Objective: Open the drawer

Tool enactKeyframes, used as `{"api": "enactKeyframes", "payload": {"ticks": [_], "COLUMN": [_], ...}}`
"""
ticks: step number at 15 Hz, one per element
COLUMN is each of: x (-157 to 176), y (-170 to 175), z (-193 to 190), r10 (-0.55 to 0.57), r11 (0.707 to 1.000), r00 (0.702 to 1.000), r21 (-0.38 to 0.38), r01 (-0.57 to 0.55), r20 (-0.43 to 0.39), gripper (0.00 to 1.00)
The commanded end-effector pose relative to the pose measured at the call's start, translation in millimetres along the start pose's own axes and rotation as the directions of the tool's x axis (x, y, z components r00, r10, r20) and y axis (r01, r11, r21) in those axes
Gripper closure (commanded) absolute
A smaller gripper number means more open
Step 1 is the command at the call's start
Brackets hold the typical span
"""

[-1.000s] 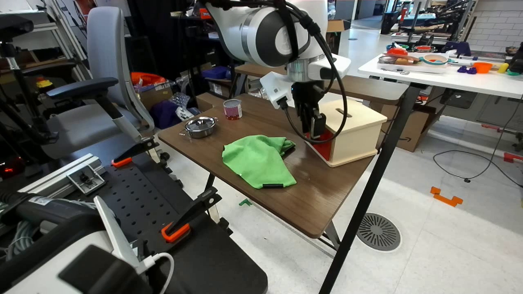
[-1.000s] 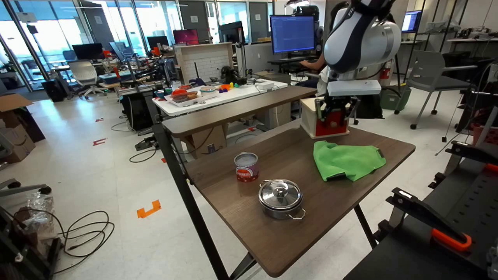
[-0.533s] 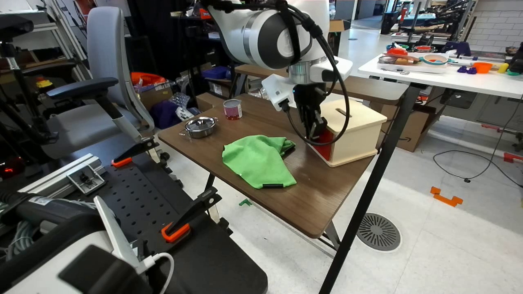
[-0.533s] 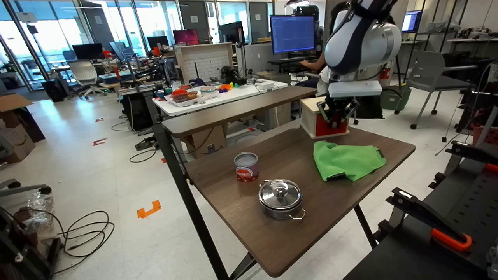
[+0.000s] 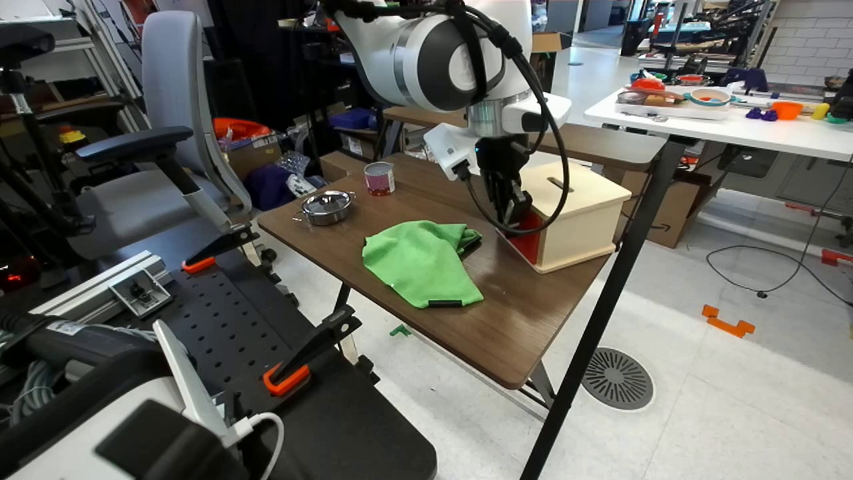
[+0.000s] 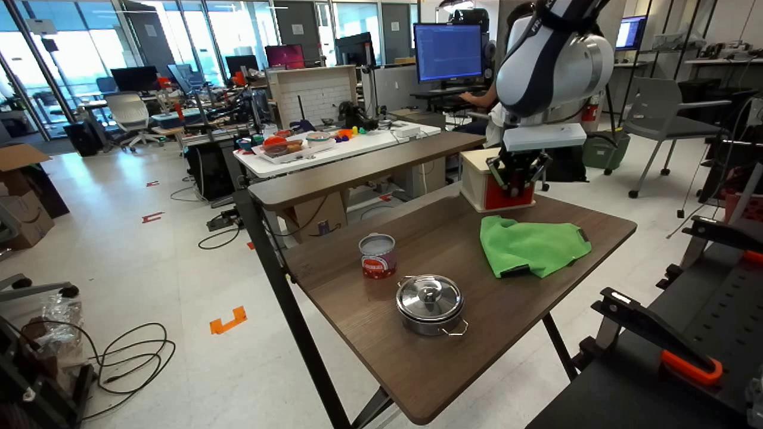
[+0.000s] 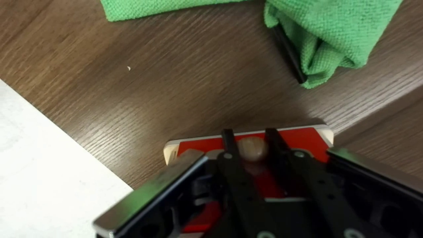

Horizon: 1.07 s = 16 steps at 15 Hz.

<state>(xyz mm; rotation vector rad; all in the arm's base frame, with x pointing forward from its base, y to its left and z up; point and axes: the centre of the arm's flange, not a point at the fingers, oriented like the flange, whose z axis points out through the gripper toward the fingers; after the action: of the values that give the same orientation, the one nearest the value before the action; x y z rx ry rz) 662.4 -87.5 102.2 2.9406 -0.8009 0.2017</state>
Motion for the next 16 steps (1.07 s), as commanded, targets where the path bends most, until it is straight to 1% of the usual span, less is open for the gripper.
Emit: {"api": "enactKeyframes", "payload": {"ticks": [1,16], "x": [-21.1,-77.0], "y": [3.0,2.2], "z": [1.6,1.1], "r10": [-0.016,-0.080], "r11": [0.999,0.993], "r00": [0.999,0.988], "r21": [-0.045,-0.074], "r01": [0.018,0.090], "r20": [0.040,0.131], "gripper": [0.93,0.93]}}
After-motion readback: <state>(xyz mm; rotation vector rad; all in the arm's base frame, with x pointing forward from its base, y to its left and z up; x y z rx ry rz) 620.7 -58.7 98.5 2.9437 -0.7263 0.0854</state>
